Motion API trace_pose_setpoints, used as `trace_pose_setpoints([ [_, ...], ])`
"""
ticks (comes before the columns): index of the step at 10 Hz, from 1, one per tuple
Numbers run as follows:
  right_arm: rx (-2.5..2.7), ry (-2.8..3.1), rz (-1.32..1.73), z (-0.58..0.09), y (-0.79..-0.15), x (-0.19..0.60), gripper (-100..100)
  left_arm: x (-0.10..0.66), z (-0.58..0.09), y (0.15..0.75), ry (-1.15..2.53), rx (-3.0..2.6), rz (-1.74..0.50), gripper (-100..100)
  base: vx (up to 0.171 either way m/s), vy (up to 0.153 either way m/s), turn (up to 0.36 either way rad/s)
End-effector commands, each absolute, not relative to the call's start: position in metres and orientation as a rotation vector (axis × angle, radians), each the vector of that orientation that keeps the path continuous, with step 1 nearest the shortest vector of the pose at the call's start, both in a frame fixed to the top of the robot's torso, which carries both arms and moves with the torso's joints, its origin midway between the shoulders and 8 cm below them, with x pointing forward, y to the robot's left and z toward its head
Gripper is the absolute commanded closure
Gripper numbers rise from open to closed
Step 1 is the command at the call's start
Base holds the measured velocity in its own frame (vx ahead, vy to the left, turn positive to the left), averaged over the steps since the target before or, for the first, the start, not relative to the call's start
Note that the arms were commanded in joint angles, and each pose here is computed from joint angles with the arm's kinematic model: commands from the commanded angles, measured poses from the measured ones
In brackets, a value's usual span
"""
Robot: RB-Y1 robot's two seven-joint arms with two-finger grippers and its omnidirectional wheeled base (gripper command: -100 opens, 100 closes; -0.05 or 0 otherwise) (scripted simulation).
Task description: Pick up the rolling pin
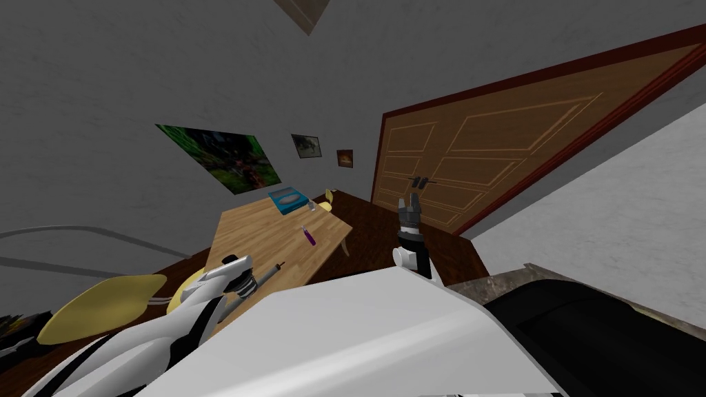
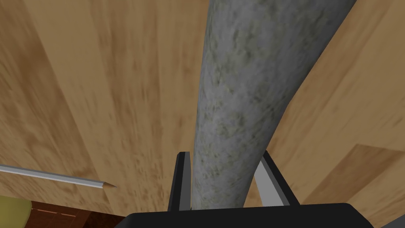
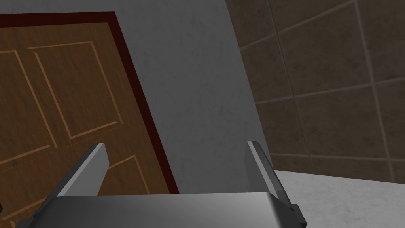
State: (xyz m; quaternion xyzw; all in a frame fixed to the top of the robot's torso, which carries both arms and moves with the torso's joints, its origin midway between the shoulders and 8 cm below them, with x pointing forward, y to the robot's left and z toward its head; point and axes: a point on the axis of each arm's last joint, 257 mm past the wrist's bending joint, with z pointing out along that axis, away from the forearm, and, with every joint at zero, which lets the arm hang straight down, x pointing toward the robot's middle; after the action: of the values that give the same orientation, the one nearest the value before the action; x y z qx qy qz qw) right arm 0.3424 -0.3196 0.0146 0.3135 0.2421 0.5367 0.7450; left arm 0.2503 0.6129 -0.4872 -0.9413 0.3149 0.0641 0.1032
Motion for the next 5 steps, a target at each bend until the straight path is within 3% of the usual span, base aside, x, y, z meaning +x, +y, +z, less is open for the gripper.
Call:
trace_pose_setpoints([
  [1, 0.686, 0.53, 1.175, 0.015, -0.32, 0.342, 0, 0.246, -0.487, 0.616, 0.918, -2.784, 0.185, 100, -0.018, -0.012, -0.1],
  [5, 0.686, 0.53, 1.175, 0.015, -0.32, 0.342, 0, 0.221, -0.484, 0.631, 0.882, -2.797, 0.211, 100, -0.014, -0.015, -0.105],
])
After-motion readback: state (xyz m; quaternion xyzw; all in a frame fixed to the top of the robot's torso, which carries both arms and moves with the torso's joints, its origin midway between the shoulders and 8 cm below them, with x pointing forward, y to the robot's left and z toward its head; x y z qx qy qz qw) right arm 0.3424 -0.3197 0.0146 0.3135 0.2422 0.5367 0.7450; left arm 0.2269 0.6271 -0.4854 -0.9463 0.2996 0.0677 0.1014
